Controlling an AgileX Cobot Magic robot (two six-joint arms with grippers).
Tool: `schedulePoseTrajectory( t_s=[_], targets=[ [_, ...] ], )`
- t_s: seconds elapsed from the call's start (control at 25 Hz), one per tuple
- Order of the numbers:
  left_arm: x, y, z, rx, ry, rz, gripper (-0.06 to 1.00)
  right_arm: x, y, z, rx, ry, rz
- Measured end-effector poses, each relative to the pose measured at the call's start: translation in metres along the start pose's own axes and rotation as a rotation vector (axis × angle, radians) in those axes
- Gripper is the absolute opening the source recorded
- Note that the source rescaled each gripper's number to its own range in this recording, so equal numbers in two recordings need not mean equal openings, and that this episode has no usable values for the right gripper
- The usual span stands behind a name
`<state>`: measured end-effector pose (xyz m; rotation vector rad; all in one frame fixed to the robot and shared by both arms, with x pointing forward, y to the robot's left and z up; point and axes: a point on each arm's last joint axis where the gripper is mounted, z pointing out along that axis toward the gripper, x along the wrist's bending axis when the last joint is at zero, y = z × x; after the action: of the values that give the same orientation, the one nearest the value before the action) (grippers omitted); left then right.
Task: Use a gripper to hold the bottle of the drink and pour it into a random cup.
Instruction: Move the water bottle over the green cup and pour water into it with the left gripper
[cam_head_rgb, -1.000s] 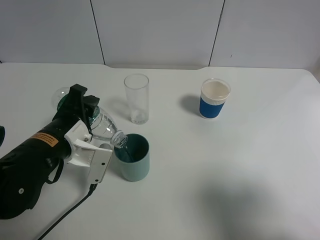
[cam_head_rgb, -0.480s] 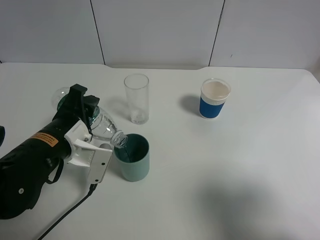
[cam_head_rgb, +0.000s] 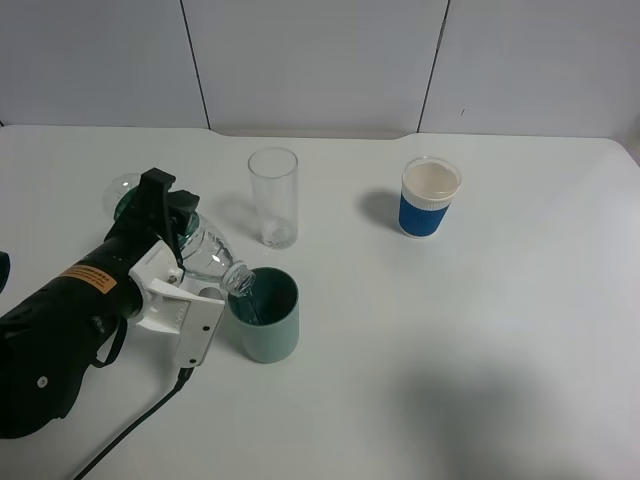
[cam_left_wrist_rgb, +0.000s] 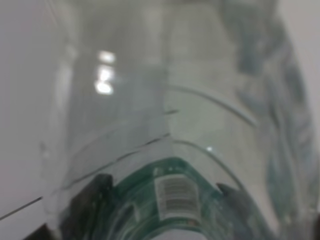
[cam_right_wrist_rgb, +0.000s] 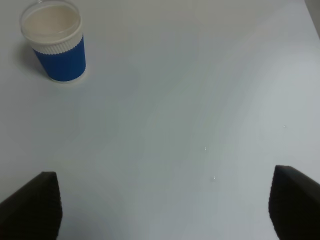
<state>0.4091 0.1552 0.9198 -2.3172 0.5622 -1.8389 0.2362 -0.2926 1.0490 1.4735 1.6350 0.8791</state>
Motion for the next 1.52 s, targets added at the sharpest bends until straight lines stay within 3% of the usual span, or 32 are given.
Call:
schedulePoseTrajectory(
  t_s=[1.52],
  targets=[
    [0.0008, -0.0005, 0.0000, 0.006, 0.009, 0.031, 0.02, 0.0000, 0.0000, 0.0000, 0.000, 0.000, 0.000]
  ],
)
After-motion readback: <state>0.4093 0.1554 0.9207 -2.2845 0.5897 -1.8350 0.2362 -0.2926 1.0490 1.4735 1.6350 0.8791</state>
